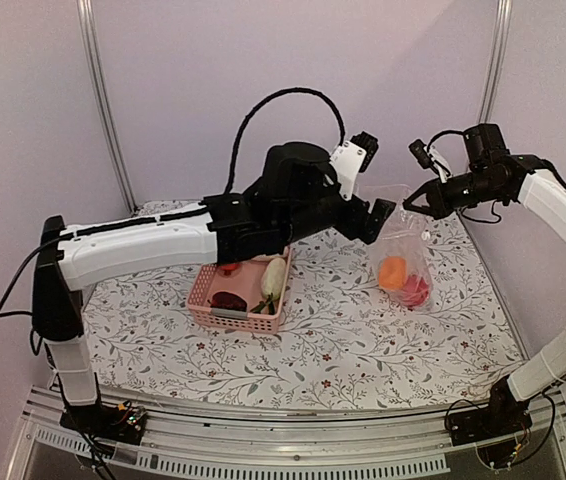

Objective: Place the food in the zip-top bag and seal the zipper
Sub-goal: Adjust the zipper food storage bag at the corner of the board.

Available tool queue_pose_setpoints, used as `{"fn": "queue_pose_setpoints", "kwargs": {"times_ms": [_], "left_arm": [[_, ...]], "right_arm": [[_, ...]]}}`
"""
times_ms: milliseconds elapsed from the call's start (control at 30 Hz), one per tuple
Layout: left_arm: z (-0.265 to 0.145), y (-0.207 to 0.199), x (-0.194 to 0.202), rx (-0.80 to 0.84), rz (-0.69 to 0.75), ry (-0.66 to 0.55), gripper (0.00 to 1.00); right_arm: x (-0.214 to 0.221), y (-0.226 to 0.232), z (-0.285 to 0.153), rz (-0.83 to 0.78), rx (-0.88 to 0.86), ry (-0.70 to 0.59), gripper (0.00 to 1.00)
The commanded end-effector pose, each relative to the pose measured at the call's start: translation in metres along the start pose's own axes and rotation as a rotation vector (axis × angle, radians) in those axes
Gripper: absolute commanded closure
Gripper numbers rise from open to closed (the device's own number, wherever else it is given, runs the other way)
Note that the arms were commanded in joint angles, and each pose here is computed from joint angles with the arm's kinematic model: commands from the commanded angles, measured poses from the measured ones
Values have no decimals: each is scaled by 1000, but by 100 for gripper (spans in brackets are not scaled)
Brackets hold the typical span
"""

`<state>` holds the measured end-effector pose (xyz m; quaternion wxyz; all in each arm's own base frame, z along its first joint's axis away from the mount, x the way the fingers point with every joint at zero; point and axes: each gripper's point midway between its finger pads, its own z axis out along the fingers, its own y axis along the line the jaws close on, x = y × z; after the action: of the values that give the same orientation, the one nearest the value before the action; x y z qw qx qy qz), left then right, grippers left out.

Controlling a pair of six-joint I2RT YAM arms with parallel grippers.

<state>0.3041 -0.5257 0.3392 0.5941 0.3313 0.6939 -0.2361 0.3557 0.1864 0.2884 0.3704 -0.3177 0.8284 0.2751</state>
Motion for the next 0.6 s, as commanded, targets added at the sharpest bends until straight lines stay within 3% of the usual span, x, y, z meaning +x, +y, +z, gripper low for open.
{"fn": "queue_pose_setpoints", "kwargs": {"times_ms": [0, 367, 567], "left_arm": [[-53, 22, -40, -68, -14, -132, 2], [-105, 91, 99, -286, -58, 136, 1], [-125, 107, 167, -349, -91, 290, 1]], "right_arm": [[-7, -23, -3, 5, 102, -11, 100], [-26, -129, -54, 95, 387, -74, 100], [-43, -162, -90, 40, 587, -82, 100]]}}
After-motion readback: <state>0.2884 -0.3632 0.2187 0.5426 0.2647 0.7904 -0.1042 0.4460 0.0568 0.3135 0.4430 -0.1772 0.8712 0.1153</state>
